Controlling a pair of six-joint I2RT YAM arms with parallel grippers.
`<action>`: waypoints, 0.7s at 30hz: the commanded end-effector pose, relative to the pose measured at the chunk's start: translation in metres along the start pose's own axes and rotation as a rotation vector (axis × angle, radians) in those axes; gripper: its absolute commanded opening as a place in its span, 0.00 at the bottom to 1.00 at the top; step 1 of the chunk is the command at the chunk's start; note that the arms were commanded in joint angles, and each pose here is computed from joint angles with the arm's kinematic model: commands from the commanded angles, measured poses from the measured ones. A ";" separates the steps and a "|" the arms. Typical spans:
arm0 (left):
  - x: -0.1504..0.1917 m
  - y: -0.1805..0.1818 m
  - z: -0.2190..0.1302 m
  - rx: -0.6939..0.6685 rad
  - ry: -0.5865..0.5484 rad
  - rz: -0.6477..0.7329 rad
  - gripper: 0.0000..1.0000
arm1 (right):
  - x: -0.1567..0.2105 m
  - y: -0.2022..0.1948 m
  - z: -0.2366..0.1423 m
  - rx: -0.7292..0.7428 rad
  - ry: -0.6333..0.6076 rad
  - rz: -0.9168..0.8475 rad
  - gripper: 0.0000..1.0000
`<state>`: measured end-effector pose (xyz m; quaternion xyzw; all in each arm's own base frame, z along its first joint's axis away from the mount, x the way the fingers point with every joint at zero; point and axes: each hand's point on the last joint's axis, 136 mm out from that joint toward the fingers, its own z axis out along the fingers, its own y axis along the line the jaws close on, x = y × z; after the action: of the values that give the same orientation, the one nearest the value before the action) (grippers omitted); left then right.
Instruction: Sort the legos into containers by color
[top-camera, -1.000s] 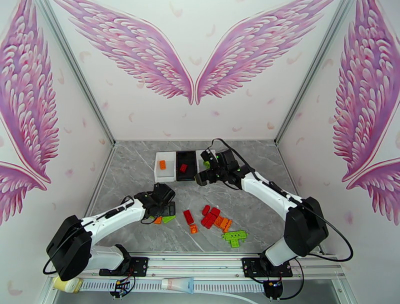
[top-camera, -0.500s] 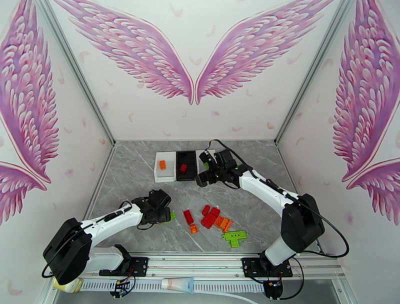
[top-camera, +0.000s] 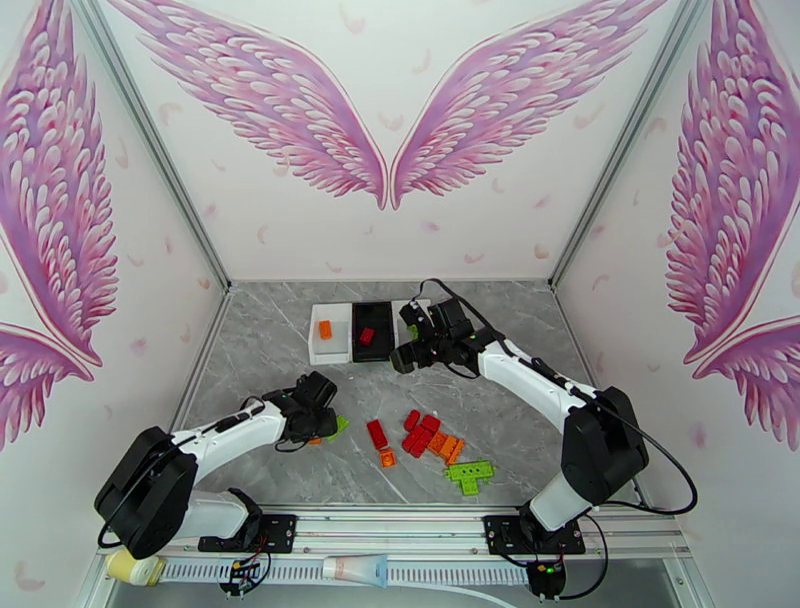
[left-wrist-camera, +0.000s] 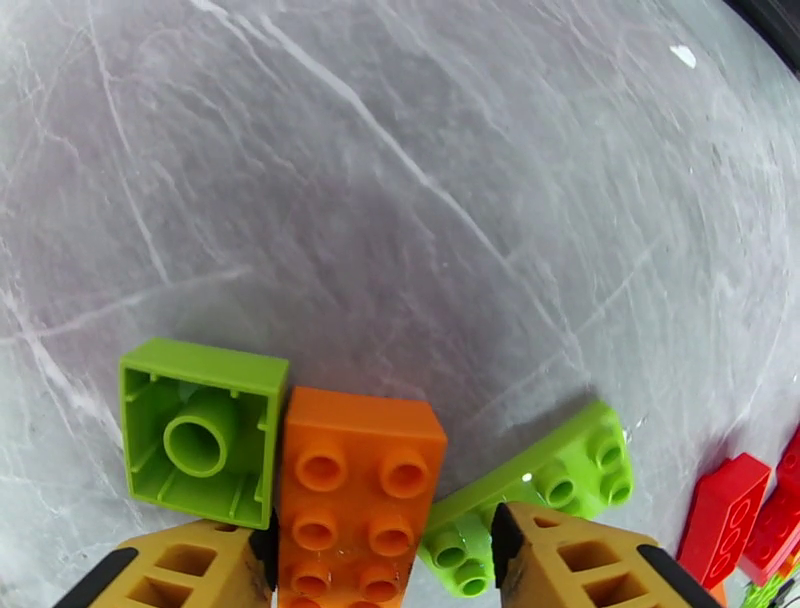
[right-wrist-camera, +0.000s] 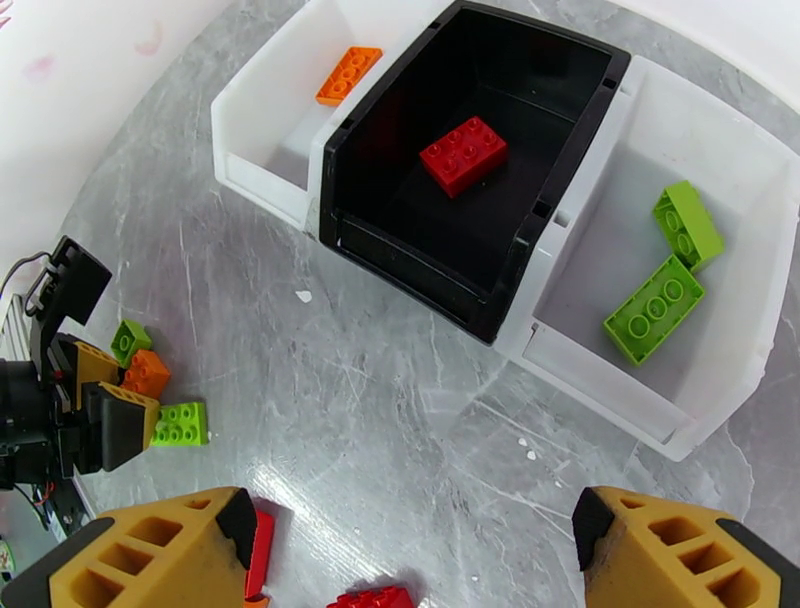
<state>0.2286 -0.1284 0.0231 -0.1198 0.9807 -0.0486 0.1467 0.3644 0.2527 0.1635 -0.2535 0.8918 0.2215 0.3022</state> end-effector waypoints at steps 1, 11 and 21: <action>0.001 0.009 0.003 -0.041 0.015 0.000 0.55 | -0.001 0.003 0.002 -0.004 0.009 0.016 0.89; 0.005 0.019 -0.005 -0.046 -0.013 -0.062 0.49 | 0.002 0.002 0.005 -0.004 0.008 0.036 0.89; 0.006 0.028 -0.013 -0.065 -0.041 -0.066 0.61 | 0.007 0.002 0.008 -0.005 0.013 0.032 0.89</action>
<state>0.2203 -0.1102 0.0330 -0.1568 0.9733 -0.0346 0.1638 0.3641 0.2533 0.1628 -0.2424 0.8947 0.2258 0.2996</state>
